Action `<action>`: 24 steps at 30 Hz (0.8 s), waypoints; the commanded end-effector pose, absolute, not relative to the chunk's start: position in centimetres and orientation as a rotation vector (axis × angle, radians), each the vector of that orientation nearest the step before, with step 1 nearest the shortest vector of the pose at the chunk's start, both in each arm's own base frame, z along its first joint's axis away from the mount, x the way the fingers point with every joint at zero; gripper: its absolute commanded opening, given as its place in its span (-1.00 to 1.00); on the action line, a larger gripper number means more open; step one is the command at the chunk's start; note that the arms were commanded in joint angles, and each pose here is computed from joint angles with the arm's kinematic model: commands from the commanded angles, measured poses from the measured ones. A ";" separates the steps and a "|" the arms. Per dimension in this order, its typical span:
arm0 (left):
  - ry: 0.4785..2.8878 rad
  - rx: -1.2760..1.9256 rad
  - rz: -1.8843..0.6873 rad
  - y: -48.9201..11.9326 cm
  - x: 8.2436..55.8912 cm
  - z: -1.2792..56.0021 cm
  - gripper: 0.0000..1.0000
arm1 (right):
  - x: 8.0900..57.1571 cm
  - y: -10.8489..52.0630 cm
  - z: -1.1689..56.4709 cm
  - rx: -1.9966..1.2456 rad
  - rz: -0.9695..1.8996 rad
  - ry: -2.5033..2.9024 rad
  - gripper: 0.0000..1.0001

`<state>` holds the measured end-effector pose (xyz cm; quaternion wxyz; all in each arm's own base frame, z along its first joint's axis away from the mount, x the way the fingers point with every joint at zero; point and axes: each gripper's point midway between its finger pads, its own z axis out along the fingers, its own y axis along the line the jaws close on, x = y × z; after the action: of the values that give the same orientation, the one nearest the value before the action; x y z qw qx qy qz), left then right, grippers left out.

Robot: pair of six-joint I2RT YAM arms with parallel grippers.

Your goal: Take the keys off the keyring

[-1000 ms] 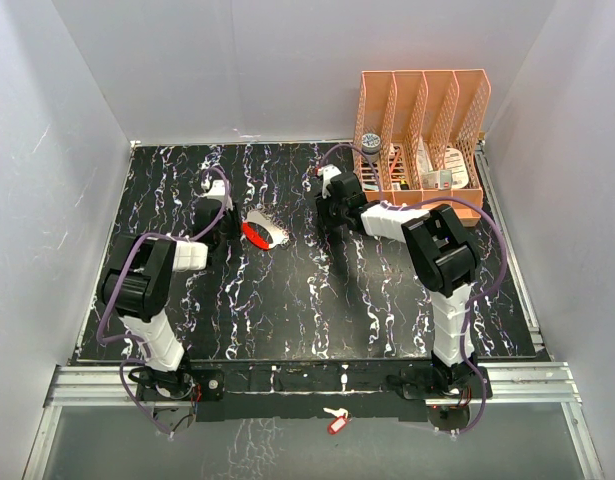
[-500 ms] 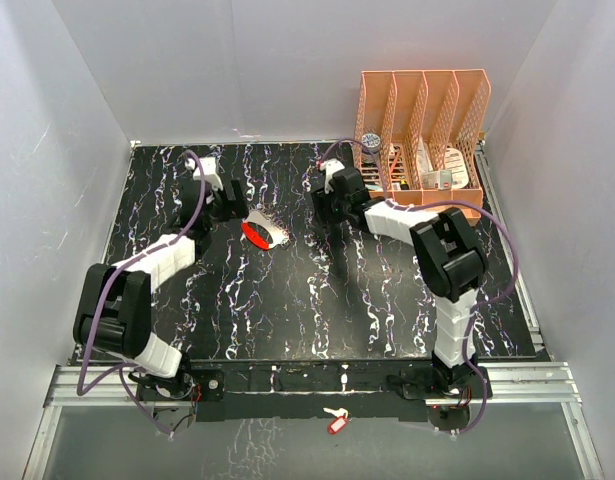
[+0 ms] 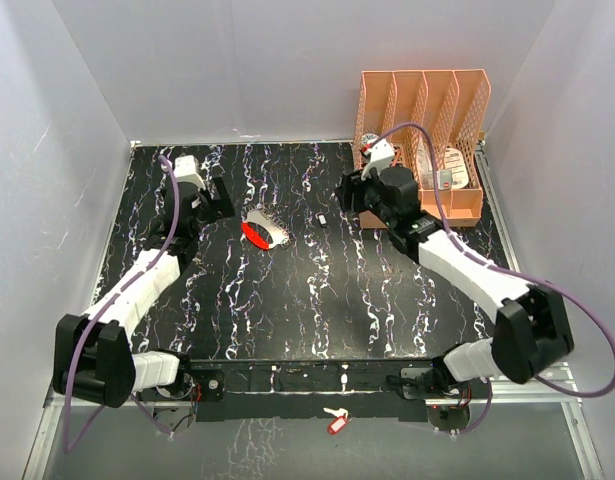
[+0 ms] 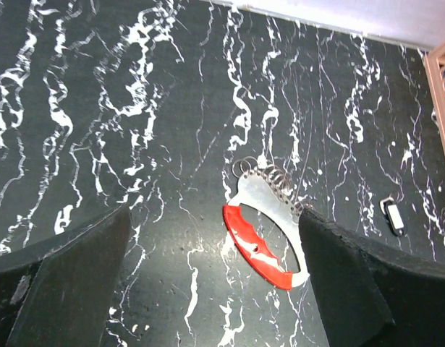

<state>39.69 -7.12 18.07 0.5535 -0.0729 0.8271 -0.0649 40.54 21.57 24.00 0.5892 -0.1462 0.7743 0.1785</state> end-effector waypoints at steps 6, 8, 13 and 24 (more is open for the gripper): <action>1.895 -0.245 -0.058 -5.3 38.2 20.3 0.97 | 37.7 16.0 29.2 -0.130 0.283 1.635 0.16; 1.889 -0.241 -0.061 -5.4 37.9 20.6 0.97 | 37.3 14.7 29.6 -0.076 0.246 1.629 0.16; 1.867 -0.252 -0.066 -5.2 37.5 21.0 0.97 | 36.2 12.4 30.3 0.033 0.198 1.610 0.16; 1.849 -0.329 0.010 -3.6 37.0 21.4 0.97 | 34.8 9.5 31.0 0.117 0.108 1.571 0.16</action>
<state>37.74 -4.57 20.23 0.5784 -0.1214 0.8065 -0.0123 35.26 10.77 28.84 0.6791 0.0250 0.7313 0.0583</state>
